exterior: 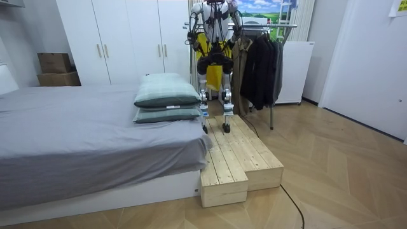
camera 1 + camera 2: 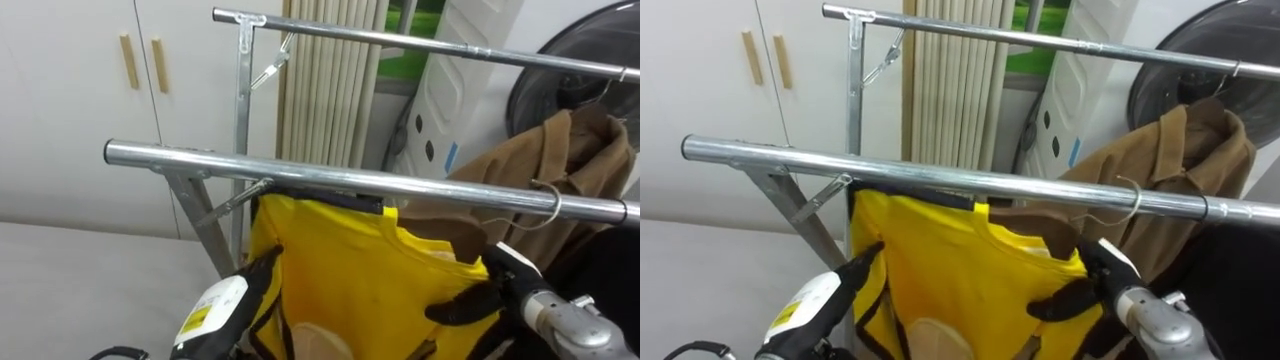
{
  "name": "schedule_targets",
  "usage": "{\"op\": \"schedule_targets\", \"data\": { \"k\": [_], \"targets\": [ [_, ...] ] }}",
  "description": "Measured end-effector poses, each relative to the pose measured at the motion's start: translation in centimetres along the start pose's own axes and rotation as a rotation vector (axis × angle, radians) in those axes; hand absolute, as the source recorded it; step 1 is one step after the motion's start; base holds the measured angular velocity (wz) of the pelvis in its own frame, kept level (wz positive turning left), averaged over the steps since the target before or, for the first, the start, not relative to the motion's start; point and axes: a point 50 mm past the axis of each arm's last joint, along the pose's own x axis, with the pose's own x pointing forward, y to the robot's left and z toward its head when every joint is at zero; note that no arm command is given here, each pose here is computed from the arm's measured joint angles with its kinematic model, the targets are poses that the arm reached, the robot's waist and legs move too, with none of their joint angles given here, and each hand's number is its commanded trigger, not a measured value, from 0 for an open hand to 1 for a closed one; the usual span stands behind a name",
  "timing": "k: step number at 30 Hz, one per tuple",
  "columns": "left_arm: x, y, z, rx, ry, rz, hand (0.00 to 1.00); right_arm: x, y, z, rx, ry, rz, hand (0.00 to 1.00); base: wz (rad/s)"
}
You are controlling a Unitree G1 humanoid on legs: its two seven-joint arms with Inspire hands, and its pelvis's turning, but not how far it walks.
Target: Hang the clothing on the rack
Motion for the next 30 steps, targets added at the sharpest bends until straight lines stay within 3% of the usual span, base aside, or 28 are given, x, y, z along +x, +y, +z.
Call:
{"op": "schedule_targets", "data": {
  "k": [10,19,30],
  "targets": [
    [-0.3,-0.1,-0.3,-0.001,0.011,-0.003,0.0,-0.9,0.9,2.7,-0.03,-0.163,0.014,0.0,0.0],
    [-0.4,-0.1,-0.4,-0.004,0.019,0.004,0.0,-2.0,-0.1,4.1,-0.012,-0.253,-0.042,0.0,-0.01],
    [-0.5,0.0,-0.4,0.016,0.013,0.021,0.0,-3.0,-0.2,1.8,0.009,-0.198,-0.076,0.0,0.0]
  ]
}}
